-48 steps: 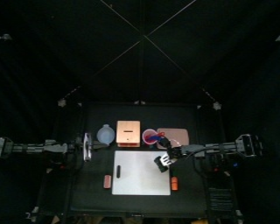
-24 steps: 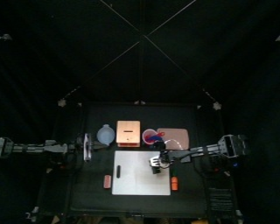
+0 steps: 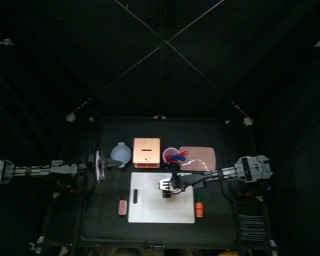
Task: Place sushi on board then cut the sushi with the knife then place the pieces on the plate
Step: Pick knife at handle with right hand
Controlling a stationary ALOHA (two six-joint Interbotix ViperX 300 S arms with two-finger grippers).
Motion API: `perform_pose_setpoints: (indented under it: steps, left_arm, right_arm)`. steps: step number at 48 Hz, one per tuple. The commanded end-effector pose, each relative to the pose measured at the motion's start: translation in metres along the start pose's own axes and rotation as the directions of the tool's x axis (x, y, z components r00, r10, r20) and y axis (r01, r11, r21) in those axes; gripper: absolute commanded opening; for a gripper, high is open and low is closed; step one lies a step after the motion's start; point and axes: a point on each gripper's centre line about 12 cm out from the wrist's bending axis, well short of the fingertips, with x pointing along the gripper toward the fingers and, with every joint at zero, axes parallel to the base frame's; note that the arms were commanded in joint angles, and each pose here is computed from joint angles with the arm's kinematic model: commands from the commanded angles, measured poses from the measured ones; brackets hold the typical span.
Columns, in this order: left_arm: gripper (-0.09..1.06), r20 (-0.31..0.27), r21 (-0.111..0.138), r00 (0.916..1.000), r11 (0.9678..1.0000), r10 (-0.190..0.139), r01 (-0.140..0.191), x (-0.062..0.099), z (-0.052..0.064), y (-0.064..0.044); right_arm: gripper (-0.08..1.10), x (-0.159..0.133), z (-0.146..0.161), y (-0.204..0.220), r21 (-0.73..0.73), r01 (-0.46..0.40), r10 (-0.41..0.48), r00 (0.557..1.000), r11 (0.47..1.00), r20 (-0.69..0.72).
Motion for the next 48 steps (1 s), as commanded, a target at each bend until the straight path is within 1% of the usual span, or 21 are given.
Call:
perform_pose_setpoints:
  steps: [1,5,10,15,19,21,24,28,36,40,48]
  left_arm:
    - [0.06,0.025,0.003,0.9997,1.0000,0.008,-0.008,0.002,0.007,0.001]
    - [0.06,0.028,0.003,0.9996,1.0000,0.008,-0.008,0.003,0.009,0.001]
    - [0.06,0.042,0.009,0.9990,0.9999,0.013,-0.014,0.003,0.011,0.002]
    - [0.06,0.058,0.028,0.9982,0.9995,0.015,-0.017,0.003,0.013,0.003]
    - [0.06,0.057,0.044,0.9983,0.9990,0.011,-0.013,0.003,0.013,0.003]
    - [0.06,0.057,0.049,0.9984,0.9987,0.008,-0.011,0.003,0.013,0.003]
    - [0.06,0.055,0.051,0.9984,0.9987,0.008,-0.011,0.003,0.012,0.003]
    - [0.06,0.052,0.051,0.9986,0.9987,0.008,-0.011,0.002,0.011,0.003]
    - [0.06,0.048,0.049,0.9988,0.9987,0.010,-0.013,0.002,0.009,0.003]
    - [0.06,0.046,0.048,0.9989,0.9988,0.011,-0.013,0.001,0.008,0.003]
    - [0.06,0.048,0.046,0.9988,0.9988,0.011,-0.013,0.002,0.009,0.003]
  right_arm:
    - [0.65,-0.007,0.001,0.016,0.005,-0.037,0.037,0.999,0.999,-0.001]
    - [0.68,-0.004,0.001,0.019,0.006,-0.033,0.033,0.999,0.999,-0.003]
    - [0.77,-0.003,0.000,0.023,0.014,-0.037,0.037,0.999,0.999,-0.013]
    - [0.88,-0.004,0.000,0.023,0.022,-0.038,0.039,0.999,0.999,-0.019]
    - [0.94,-0.004,0.000,0.024,0.025,-0.038,0.039,0.999,0.999,-0.020]
    - [0.98,-0.004,0.000,0.024,0.028,-0.038,0.039,0.999,0.999,-0.022]
    - [1.01,-0.002,-0.001,0.024,0.034,-0.033,0.034,0.999,0.999,-0.027]
    - [1.03,-0.001,-0.002,0.024,0.041,-0.030,0.031,0.999,0.999,-0.032]
    - [1.03,-0.003,-0.001,0.026,0.035,-0.027,0.028,0.999,0.999,-0.032]
    - [1.03,-0.008,-0.002,0.028,0.012,-0.037,0.037,0.999,0.999,-0.023]
    - [1.03,-0.021,0.002,0.025,-0.082,-0.018,0.019,1.000,0.996,0.019]
